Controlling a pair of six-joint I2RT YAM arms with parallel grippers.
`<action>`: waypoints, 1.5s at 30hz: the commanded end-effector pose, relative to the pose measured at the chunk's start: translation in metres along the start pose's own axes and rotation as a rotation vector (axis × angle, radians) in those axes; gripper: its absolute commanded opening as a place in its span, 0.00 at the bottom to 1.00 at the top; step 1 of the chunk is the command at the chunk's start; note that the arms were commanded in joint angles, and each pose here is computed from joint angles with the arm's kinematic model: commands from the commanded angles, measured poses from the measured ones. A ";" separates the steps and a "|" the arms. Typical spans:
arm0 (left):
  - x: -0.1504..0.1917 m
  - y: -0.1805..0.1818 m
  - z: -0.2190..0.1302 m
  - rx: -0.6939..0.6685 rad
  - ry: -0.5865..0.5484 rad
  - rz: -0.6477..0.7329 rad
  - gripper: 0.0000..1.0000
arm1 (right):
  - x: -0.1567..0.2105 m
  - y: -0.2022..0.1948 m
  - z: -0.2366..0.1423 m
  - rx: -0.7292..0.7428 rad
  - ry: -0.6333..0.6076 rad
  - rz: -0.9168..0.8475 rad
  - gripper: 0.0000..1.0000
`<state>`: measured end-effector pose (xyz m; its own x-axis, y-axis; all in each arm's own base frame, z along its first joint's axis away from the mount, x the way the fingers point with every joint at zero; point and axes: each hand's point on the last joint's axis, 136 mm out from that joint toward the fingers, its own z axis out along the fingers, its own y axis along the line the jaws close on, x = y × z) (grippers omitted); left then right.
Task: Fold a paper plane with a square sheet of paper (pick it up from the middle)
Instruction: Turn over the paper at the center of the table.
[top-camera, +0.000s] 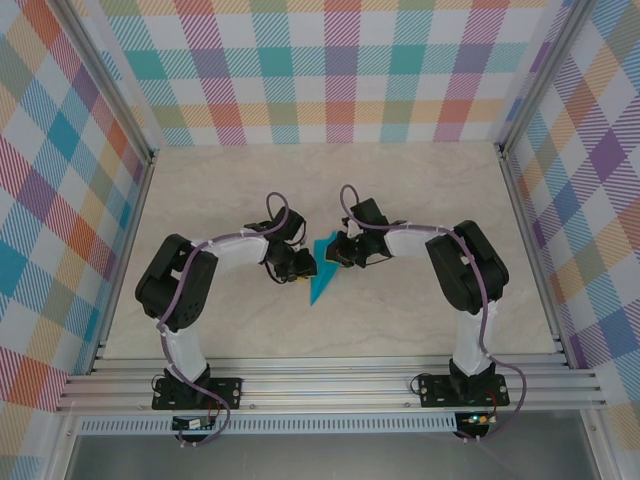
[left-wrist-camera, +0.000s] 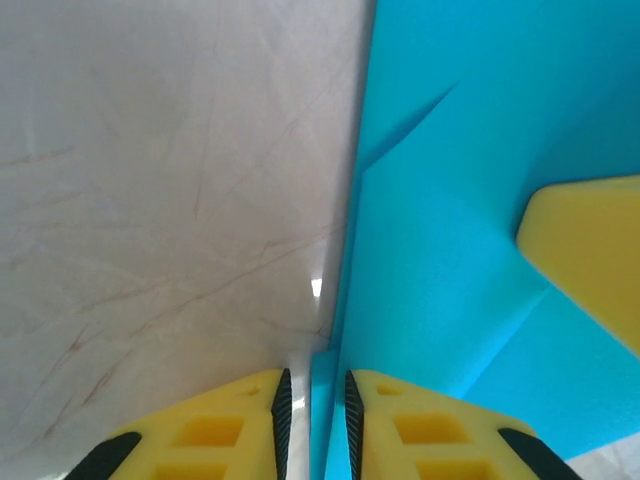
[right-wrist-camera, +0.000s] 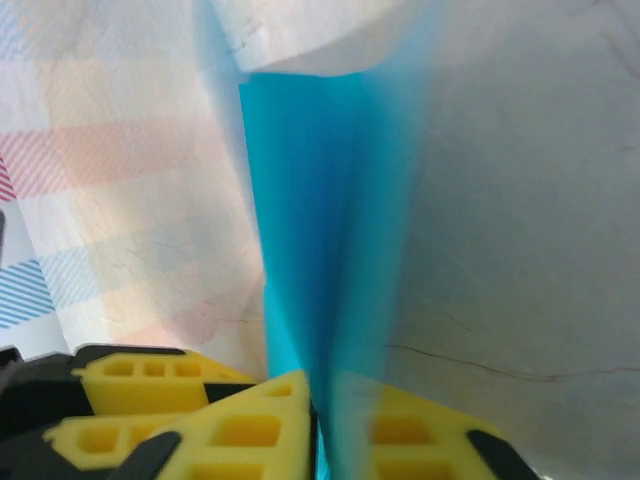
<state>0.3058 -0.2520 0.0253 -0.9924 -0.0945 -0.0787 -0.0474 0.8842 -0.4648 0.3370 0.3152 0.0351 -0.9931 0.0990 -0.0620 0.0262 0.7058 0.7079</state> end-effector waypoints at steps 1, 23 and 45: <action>-0.009 -0.012 -0.027 0.042 -0.106 0.005 0.26 | -0.003 0.018 -0.012 -0.006 0.005 -0.097 0.06; 0.004 0.076 -0.134 -0.202 -0.533 -0.193 0.36 | -0.015 -0.036 -0.133 1.136 0.057 -0.492 0.04; 0.013 0.070 -0.155 -0.133 -0.574 -0.201 0.46 | 0.034 0.101 -0.044 0.322 0.057 -0.468 0.74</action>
<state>0.2763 -0.1210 0.1331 -0.7298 -0.4658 -0.5004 -0.2818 0.8719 -0.4005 0.2928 0.3469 0.0847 -0.9100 -0.3872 -0.1485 -0.4043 0.9080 0.1098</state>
